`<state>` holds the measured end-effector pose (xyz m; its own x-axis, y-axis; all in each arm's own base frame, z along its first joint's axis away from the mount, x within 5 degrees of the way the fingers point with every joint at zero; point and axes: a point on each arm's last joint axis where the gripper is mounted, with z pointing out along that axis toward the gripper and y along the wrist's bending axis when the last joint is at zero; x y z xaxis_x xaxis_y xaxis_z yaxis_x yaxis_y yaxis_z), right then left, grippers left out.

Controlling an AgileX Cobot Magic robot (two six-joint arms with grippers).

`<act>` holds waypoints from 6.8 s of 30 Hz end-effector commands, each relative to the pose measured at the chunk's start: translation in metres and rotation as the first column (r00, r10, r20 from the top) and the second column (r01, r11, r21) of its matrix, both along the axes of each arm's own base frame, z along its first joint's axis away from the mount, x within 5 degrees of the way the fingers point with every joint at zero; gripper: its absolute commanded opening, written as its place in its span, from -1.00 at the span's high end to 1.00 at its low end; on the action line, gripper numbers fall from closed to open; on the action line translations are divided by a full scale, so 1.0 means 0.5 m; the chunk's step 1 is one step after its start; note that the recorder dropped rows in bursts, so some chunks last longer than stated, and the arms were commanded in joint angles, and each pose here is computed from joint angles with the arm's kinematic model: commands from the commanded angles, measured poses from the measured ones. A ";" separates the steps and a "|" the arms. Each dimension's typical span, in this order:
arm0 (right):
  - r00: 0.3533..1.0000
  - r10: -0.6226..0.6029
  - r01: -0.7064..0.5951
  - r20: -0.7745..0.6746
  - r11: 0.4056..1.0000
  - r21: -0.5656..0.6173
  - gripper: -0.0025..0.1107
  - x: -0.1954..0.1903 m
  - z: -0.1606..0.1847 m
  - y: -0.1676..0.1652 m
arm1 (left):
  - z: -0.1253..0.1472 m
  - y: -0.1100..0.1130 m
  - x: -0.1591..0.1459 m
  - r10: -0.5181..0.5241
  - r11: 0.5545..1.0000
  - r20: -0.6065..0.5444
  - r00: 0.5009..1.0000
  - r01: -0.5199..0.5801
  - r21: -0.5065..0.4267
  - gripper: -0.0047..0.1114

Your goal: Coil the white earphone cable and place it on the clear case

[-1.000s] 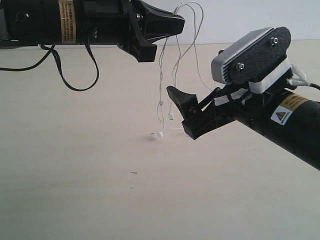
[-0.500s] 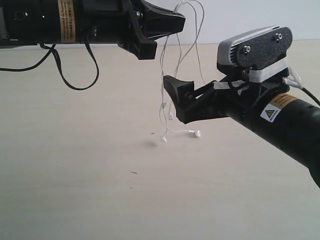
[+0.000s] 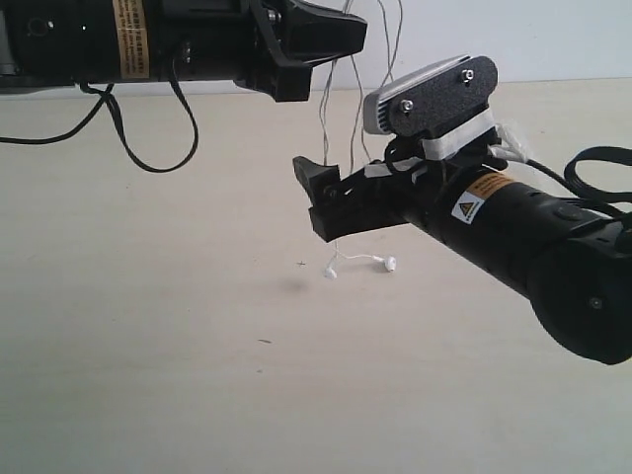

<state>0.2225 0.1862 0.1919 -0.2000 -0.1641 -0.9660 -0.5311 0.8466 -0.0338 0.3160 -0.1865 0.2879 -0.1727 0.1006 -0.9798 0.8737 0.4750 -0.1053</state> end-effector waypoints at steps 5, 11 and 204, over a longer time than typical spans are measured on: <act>1.000 -0.021 0.021 0.005 0.999 0.050 -0.90 0.005 0.007 0.000 | 0.012 -0.001 -0.005 -0.022 1.000 0.009 1.000 0.022 -0.009 0.92; 0.991 -0.131 0.132 0.007 0.991 -0.014 -0.90 0.014 0.001 -0.021 | 0.012 -0.003 -0.008 -0.039 0.999 -0.009 0.999 0.039 -0.018 0.92; 0.778 -0.137 -0.084 -0.614 0.945 -0.317 0.96 0.173 0.280 -0.114 | 0.092 0.085 -0.043 0.190 0.964 0.029 0.981 -0.192 0.183 0.92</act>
